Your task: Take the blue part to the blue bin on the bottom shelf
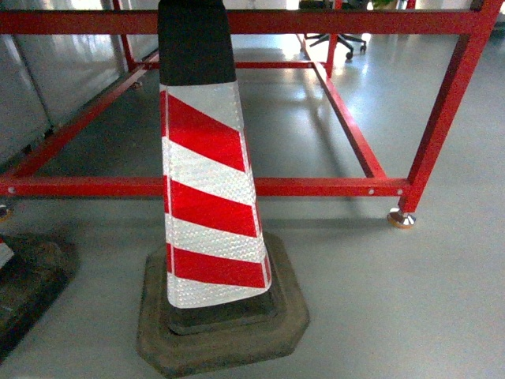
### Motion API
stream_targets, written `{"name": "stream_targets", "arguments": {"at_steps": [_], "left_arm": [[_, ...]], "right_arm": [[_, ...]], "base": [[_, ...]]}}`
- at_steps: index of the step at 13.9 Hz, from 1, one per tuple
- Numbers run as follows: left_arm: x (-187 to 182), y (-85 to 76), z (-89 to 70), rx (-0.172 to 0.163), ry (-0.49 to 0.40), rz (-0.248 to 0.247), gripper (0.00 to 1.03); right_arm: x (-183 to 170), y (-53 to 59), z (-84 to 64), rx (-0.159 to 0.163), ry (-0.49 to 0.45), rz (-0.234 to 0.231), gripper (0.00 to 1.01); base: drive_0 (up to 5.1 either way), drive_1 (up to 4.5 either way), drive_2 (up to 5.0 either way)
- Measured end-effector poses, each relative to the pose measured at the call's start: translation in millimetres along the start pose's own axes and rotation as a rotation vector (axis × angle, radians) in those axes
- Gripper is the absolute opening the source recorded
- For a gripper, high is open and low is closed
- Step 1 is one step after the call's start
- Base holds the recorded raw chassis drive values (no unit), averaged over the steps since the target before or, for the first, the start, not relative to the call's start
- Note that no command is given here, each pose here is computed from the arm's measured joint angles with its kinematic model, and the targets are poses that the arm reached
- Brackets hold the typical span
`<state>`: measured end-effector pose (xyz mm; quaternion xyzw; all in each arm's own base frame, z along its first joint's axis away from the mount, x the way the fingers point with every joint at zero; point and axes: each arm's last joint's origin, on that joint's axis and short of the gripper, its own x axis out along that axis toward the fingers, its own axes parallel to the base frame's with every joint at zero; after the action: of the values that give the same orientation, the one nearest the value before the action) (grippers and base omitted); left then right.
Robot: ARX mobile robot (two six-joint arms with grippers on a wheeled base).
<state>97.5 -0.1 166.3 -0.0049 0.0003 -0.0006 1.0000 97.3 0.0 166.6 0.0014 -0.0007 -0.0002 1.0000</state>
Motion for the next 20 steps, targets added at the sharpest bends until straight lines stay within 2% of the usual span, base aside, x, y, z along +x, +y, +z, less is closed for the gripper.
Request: {"name": "stream_targets", "arguments": {"at_steps": [20], "left_arm": [[0.0, 0.0, -0.2, 0.001, 0.002, 0.000, 0.98]], "right_arm": [[0.0, 0.0, -0.1, 0.000, 0.002, 0.000, 0.98]], "base": [[0.0, 0.00, 0.0]]}}
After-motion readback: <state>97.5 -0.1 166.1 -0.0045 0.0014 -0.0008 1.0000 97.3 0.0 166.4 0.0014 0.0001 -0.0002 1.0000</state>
